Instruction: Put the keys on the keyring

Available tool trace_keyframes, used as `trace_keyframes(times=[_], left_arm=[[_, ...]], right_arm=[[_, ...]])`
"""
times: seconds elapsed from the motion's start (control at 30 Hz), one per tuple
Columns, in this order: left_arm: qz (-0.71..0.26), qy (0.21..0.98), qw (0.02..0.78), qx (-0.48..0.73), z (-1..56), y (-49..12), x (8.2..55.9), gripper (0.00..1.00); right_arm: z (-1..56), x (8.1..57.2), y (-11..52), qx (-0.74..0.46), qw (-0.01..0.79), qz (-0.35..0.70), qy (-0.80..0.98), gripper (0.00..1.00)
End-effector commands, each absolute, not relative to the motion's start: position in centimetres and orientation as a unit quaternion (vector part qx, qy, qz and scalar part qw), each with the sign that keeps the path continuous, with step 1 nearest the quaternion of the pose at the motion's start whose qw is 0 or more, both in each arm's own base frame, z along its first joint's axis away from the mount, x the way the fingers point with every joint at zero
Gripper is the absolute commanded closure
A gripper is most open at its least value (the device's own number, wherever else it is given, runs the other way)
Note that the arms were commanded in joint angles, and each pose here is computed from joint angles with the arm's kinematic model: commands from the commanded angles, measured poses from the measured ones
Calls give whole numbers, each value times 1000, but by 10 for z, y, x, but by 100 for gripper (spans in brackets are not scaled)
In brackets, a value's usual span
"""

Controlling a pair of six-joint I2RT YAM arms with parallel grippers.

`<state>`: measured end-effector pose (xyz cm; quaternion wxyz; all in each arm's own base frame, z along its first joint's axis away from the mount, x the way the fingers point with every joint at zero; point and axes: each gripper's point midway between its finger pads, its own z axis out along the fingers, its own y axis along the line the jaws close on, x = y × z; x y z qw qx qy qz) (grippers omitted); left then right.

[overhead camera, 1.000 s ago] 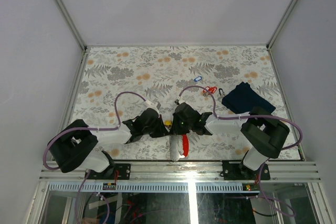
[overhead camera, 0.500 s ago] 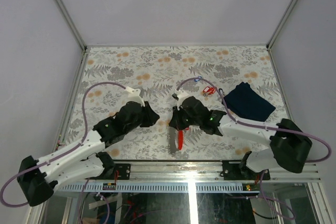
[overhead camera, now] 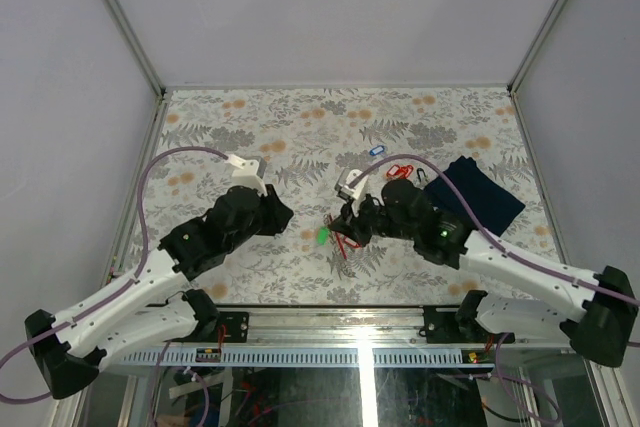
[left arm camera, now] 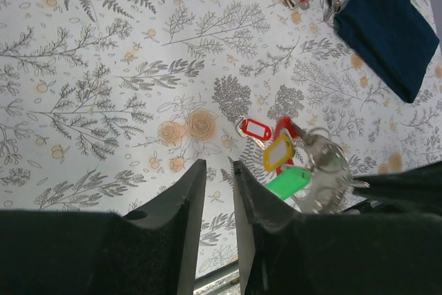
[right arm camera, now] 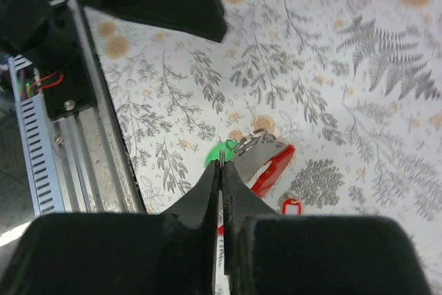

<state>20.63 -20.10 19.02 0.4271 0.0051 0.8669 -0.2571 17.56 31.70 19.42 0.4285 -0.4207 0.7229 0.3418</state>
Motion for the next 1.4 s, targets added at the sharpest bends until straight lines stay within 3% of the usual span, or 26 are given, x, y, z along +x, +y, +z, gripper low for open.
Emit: trace_keyframes(times=[0.0,0.33,0.7,0.93,1.17,1.37], left_arm=[[-261,856,445,27,214,-206,212,79],[-339,811,470,78,250,-230,204,81],[-429,695,554,161,304,-226,170,80],[-454,622,586,251,324,-223,138,78],[-487,576,549,360,320,-245,109,78],[-451,574,564,385,322,-252,125,74]], right_arm=[[250,159,311,-511,492,348,613,100],[297,127,298,-607,574,335,436,100],[319,86,283,-699,585,312,268,100],[329,65,277,-735,560,320,209,100],[329,52,274,-770,498,345,198,100],[327,42,276,-785,449,380,194,100]])
